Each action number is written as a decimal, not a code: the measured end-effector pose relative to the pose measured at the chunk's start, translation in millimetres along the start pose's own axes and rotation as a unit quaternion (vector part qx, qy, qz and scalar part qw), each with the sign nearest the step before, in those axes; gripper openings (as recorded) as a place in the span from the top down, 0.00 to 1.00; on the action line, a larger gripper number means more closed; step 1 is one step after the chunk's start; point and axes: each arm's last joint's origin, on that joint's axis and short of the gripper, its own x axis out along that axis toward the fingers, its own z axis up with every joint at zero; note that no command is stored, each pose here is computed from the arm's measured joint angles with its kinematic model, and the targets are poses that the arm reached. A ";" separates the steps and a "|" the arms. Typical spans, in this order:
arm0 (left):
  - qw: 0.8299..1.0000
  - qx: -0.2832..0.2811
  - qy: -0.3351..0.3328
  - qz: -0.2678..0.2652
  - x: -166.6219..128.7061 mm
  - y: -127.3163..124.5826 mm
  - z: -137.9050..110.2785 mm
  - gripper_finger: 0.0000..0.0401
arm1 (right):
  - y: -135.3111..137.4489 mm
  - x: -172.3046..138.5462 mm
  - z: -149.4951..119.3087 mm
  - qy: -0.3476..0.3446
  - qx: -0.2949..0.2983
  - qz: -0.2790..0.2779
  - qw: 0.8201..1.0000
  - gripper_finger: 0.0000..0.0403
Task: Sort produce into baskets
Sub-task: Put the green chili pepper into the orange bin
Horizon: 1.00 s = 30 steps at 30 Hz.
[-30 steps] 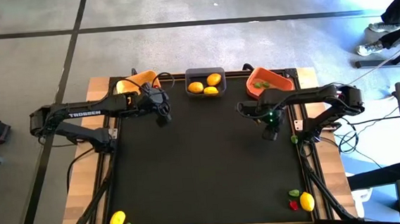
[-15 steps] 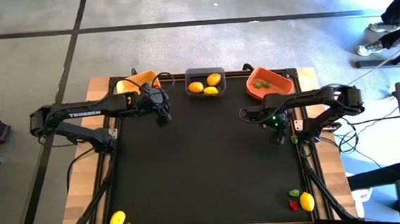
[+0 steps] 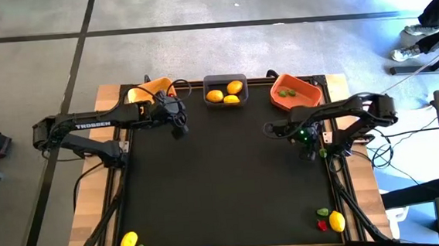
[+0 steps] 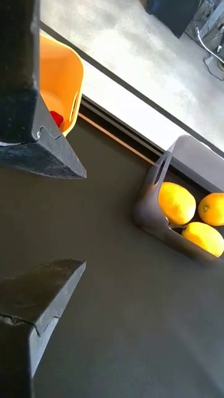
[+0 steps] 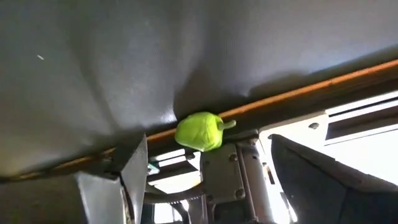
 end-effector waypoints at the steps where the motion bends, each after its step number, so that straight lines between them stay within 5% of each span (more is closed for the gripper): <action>1: 1.000 0.000 0.000 0.000 0.0 0.0 0.0 0.45 | -0.1 1.3 1.1 0.008 -0.002 -0.004 1.000 0.31; 13: 1.000 0.000 0.000 0.000 0.0 0.0 0.0 0.45 | 2.9 27.1 25.7 0.122 -0.010 -0.024 0.992 0.31; 30: 1.000 0.001 0.000 0.000 0.0 0.0 -0.1 0.45 | 2.4 60.5 35.5 0.188 -0.002 -0.045 0.981 0.31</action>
